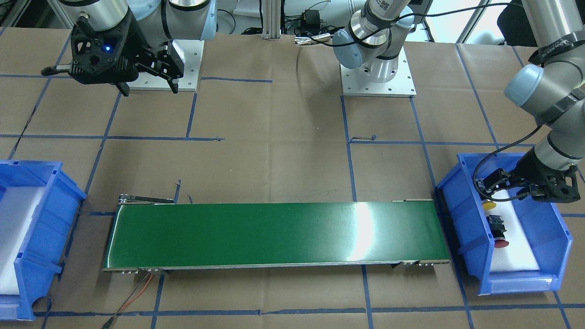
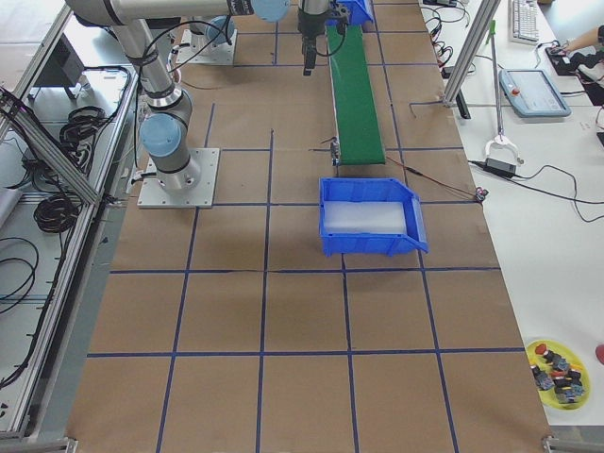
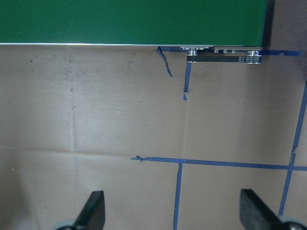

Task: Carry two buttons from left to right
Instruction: 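Lower the left gripper and grasp the yellow-capped button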

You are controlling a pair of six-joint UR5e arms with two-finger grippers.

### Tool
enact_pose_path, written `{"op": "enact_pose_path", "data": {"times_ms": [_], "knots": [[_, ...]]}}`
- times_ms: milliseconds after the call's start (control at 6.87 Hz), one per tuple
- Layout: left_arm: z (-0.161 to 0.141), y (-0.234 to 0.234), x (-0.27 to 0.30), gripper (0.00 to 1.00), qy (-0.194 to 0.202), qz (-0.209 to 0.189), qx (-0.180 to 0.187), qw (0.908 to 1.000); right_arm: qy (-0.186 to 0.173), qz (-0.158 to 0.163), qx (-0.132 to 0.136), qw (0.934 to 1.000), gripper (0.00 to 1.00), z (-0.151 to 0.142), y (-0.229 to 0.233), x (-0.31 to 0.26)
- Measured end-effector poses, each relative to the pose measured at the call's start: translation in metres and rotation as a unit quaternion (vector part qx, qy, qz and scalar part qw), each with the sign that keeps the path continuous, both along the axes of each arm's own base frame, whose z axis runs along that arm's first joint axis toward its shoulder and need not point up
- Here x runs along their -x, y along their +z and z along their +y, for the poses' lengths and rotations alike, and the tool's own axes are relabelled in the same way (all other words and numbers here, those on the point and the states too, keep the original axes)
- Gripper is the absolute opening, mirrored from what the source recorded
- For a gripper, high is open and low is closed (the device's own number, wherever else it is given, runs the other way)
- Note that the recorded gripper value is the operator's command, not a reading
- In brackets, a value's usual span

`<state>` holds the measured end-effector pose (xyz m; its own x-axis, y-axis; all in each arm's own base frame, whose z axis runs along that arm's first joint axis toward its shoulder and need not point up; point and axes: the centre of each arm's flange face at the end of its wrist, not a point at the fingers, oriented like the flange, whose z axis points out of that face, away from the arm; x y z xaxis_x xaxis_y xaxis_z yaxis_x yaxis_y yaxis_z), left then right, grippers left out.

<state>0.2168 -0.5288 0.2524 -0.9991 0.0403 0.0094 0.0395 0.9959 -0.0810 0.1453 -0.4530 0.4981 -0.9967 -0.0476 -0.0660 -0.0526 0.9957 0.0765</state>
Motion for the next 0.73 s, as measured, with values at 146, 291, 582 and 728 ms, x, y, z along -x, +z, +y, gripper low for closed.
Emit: {"op": "enact_pose_path", "data": {"times_ms": [146, 291, 582, 728], "knots": [[0.005, -0.010, 0.002, 1.00, 0.001, -0.001, 0.001, 1.0000, 0.000, 0.000, 0.000, 1.0000, 1.00, 0.000, 0.000, 0.000], [0.011, -0.022, 0.004, 1.00, 0.003, -0.002, 0.002, 1.0000, 0.000, 0.000, 0.000, 1.0000, 1.00, 0.000, 0.000, 0.000], [0.017, -0.040, 0.005, 0.99, 0.004, 0.000, -0.003, 1.0000, 0.000, 0.000, 0.000, 1.0000, 1.00, 0.000, 0.000, 0.000], [0.017, -0.045, 0.005, 0.88, 0.004, 0.001, -0.005, 1.0000, 0.000, 0.000, 0.001, 1.0000, 1.00, 0.000, 0.000, 0.000]]}}
